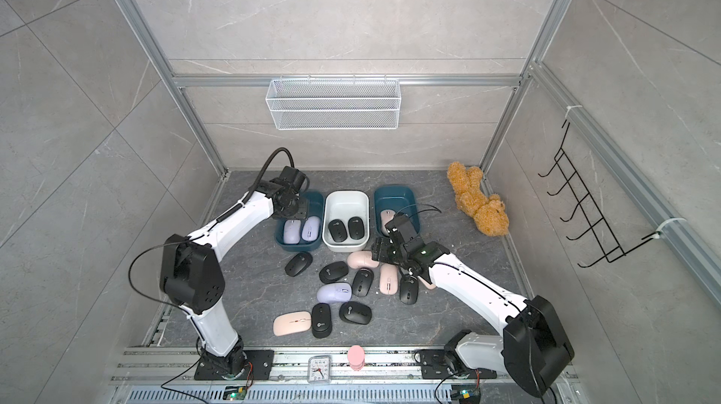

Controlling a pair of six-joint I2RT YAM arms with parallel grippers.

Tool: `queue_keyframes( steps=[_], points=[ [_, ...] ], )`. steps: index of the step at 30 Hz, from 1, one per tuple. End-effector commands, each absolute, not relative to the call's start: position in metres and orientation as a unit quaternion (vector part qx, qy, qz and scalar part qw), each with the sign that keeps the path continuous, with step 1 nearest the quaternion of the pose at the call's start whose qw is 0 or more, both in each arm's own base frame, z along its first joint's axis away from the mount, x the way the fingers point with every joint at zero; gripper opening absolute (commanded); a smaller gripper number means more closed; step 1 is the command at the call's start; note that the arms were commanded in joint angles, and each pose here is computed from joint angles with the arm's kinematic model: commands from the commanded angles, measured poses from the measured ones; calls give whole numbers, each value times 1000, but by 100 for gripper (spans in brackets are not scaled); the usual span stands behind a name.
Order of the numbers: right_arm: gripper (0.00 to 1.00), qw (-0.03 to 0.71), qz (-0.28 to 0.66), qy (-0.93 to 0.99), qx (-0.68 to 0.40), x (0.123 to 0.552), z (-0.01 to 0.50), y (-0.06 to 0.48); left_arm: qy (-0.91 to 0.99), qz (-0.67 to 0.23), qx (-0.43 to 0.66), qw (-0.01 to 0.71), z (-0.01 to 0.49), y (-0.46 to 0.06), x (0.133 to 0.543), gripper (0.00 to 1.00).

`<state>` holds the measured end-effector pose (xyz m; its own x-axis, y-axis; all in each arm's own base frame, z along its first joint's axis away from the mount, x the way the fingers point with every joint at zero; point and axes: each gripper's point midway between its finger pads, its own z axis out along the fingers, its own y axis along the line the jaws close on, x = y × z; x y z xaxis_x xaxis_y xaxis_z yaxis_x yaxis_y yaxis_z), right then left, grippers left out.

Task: Place the mice by color into the storage box
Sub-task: Place the mouse in the storage box, then pick up the mouse from the center of the board.

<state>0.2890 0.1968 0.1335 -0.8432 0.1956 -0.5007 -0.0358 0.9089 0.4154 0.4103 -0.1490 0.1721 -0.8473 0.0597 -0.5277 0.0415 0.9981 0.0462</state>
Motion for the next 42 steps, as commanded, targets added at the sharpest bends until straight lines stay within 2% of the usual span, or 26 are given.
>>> queue_keyframes(
  steps=[1,6,14,19,24,42],
  points=[
    [71,281,189,940,44,284,140,186,949,-18,34,314,202,-160,395,67],
    [71,269,161,949,43,276,133,174,938,-39,15,344,213,-151,370,67],
    [71,242,129,960,51,265,107,164,938,-47,-39,340,188,-121,321,67],
    [71,229,119,965,52,264,89,168,925,-72,-58,368,187,-113,304,67],
    [70,211,98,972,44,262,71,172,918,-85,-39,385,197,-116,302,67],
    [70,179,50,982,37,254,36,171,929,-72,-27,363,179,-118,304,67]
  ],
)
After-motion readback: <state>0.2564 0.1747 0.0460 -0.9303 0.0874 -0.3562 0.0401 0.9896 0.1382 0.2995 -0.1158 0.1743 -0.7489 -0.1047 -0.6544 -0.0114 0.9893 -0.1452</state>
